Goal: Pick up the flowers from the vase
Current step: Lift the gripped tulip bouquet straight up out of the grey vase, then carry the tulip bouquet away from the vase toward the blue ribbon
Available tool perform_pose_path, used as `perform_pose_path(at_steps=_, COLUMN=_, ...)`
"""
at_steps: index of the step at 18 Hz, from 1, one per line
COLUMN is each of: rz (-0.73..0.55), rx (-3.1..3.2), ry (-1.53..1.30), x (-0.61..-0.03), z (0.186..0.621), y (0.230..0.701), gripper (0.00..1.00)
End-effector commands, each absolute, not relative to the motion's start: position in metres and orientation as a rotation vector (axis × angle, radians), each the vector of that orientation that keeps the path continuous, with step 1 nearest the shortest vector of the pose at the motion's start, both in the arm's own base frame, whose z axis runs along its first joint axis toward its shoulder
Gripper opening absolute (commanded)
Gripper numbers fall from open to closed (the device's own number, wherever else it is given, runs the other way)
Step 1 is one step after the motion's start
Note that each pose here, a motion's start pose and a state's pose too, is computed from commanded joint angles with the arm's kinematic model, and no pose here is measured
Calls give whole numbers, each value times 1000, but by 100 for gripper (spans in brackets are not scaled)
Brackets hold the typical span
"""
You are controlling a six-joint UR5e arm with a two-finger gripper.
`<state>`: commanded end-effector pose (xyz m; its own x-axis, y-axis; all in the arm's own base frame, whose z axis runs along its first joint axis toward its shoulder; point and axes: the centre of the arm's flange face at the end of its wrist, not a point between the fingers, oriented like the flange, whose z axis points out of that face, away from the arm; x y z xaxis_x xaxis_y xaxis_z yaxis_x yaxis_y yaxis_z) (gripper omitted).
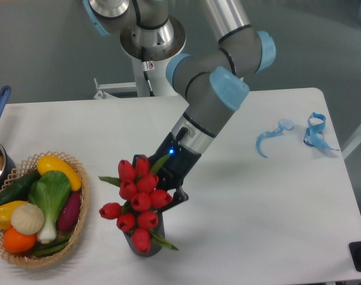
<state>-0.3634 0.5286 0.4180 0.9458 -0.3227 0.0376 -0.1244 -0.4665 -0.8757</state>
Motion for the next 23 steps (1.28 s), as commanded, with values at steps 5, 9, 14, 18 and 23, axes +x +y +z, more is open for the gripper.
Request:
perform_pose_path(at_steps=5, rz=-170, rx=-2033, ry=281, x=-371, z=467, y=511, gripper=39)
perform_pose_path(at_steps=9, rz=-140, rx=-2007, ry=236, x=-384, z=505, y=511, gripper=39)
perform_pose_path(at_steps=14, rz=-129, rx=-2004, ry=166, x=-402, z=518, y=498, gripper=39)
perform_pose_path(at_steps=18, rz=-139, rx=-2004, ry=79, x=-418, z=525, y=485, gripper=39)
perform_pose_path(at_steps=23, rz=-85, rx=-2002, ry=35, x=-451, z=530, y=465, gripper=39)
